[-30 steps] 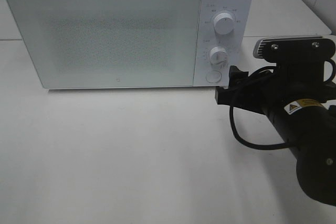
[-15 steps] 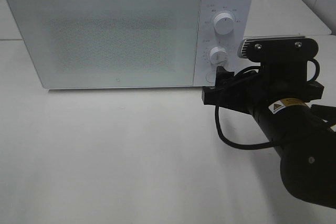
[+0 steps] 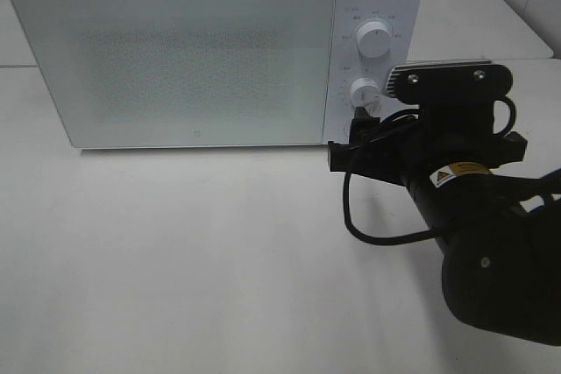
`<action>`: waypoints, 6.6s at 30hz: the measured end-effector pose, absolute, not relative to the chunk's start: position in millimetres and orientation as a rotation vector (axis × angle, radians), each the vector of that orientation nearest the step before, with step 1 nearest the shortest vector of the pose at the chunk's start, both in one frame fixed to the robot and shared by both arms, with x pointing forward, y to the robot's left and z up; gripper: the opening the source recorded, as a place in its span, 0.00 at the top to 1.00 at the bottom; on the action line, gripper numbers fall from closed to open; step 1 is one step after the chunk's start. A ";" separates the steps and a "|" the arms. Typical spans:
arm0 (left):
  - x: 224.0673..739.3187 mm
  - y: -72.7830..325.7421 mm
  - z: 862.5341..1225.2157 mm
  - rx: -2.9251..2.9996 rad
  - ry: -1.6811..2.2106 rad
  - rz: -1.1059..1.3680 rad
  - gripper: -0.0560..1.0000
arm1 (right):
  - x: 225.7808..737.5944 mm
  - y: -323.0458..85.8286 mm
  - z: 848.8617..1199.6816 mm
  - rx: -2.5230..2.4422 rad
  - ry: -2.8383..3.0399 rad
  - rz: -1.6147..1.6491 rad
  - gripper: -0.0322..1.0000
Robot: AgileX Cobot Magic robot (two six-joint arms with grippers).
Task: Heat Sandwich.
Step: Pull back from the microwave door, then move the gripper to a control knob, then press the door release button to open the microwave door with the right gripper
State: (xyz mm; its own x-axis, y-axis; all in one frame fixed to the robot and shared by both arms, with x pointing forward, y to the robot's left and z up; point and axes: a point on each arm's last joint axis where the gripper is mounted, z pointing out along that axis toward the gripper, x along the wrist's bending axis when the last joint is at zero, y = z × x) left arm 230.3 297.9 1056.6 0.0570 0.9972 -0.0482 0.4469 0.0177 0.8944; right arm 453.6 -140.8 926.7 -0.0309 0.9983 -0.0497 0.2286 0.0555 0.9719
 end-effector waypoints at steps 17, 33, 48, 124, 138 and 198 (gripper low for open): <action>230.3 297.9 1056.6 1.543 1.502 0.878 0.04 | 510.7 -131.0 909.5 1.343 1.392 1.079 0.22; 230.3 297.9 1056.6 1.543 1.502 0.878 0.04 | 550.8 -129.5 890.4 1.369 1.399 1.054 0.23; 230.3 297.9 1056.6 1.543 1.502 0.878 0.04 | 553.8 -126.7 887.8 1.373 1.402 1.066 0.31; 230.3 297.9 1056.6 1.543 1.502 0.878 0.04 | 555.3 -129.6 886.2 2.490 -0.151 1.947 0.55; 230.3 297.9 1056.6 1.543 1.502 0.878 0.04 | 555.2 -129.1 886.1 2.503 -0.175 1.960 0.55; 230.3 297.9 1056.6 1.543 1.502 0.878 0.04 | 502.4 -131.7 913.4 2.509 0.800 1.752 0.23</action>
